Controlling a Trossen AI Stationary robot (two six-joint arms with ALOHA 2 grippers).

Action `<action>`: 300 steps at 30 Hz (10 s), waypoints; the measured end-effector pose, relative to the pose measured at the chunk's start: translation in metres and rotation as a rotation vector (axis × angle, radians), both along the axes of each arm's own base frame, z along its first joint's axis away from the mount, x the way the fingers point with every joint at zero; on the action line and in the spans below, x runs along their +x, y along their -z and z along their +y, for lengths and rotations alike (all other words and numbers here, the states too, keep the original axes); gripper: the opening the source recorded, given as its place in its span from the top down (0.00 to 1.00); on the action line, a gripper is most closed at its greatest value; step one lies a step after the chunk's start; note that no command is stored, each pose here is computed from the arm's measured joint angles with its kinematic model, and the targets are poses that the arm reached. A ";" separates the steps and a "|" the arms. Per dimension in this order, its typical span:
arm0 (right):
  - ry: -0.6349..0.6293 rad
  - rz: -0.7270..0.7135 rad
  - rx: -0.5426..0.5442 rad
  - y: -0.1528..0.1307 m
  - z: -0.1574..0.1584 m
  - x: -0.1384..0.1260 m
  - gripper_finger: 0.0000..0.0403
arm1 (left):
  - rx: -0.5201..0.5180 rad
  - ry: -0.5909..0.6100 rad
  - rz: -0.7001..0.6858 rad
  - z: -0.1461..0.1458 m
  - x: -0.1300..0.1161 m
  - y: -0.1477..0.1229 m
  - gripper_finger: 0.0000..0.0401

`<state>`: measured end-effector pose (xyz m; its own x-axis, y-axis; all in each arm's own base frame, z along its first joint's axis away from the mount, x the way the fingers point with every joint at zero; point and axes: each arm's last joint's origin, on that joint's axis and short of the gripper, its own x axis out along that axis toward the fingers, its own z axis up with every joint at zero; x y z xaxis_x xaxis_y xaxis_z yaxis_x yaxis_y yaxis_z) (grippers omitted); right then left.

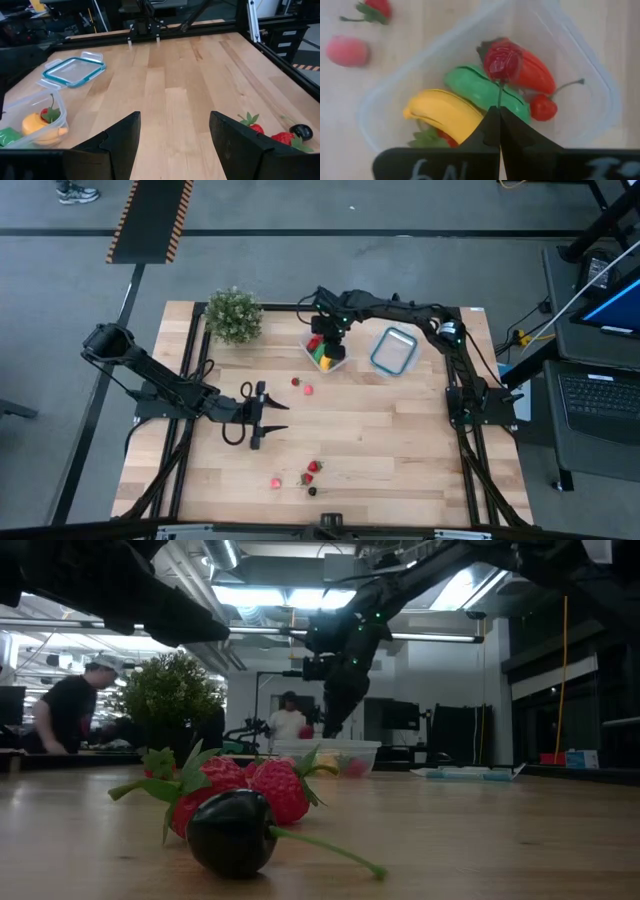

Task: Pick and placing Produce into tupperware
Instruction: Put the red cherry into the transparent container, then put the red strawberry into the transparent container

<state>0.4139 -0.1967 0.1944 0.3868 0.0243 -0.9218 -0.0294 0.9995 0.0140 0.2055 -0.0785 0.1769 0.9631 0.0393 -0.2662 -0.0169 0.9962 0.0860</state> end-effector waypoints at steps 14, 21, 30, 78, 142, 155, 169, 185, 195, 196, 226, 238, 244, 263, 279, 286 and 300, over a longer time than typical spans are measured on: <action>-0.004 0.054 0.025 0.006 0.002 -0.003 1.00 | 0.000 0.000 -0.001 0.000 0.000 0.000 0.43; -0.021 0.058 0.028 0.016 0.007 0.003 1.00 | -0.002 0.000 -0.002 0.000 0.000 0.000 0.43; -0.030 0.063 0.038 0.023 0.009 0.006 1.00 | -0.003 -0.001 -0.002 0.000 0.000 0.000 0.43; 0.024 -0.072 0.202 -0.091 0.028 -0.018 0.74 | 0.001 -0.006 -0.002 0.000 0.000 0.000 0.43; -0.007 -0.845 0.150 -0.001 0.163 -0.235 0.74 | 0.098 -0.204 0.688 0.013 0.005 -0.036 0.43; 0.030 -0.838 0.189 -0.001 0.163 -0.235 0.74 | 0.225 -0.098 1.027 0.019 0.006 -0.003 0.43; 0.029 -0.840 0.188 -0.001 0.163 -0.235 0.74 | 0.480 0.016 1.111 0.027 0.015 0.013 0.43; 0.027 -0.840 0.186 -0.001 0.163 -0.235 0.74 | 0.465 0.133 1.084 0.043 0.026 0.013 0.43; 0.027 -0.839 0.186 -0.001 0.163 -0.235 0.74 | 0.411 0.165 1.096 0.054 0.029 0.015 0.43; 0.027 -0.839 0.186 -0.001 0.163 -0.235 0.74 | 0.407 0.172 1.093 0.054 0.031 0.017 0.43; 0.028 -0.835 0.187 -0.001 0.163 -0.235 0.74 | 0.324 0.130 1.191 0.056 0.036 0.040 0.58; 0.028 -0.835 0.187 -0.001 0.163 -0.235 0.74 | 0.273 0.066 1.190 0.056 0.036 0.040 0.68; 0.028 -0.835 0.187 -0.001 0.163 -0.235 0.74 | 0.235 0.034 1.182 0.056 0.041 0.036 0.68; 0.028 -0.822 0.187 0.001 0.163 -0.235 0.74 | 0.073 0.032 0.929 0.053 0.040 -0.019 0.68; 0.026 -0.817 0.186 0.001 0.163 -0.236 0.74 | 0.045 0.008 0.505 0.056 0.016 -0.088 0.68; 0.027 -0.817 0.186 0.001 0.163 -0.236 0.74 | 0.038 0.051 0.393 0.055 0.022 -0.073 0.68; 0.028 -0.816 0.187 0.001 0.163 -0.236 0.74 | 0.029 0.130 0.017 0.053 0.023 -0.043 0.68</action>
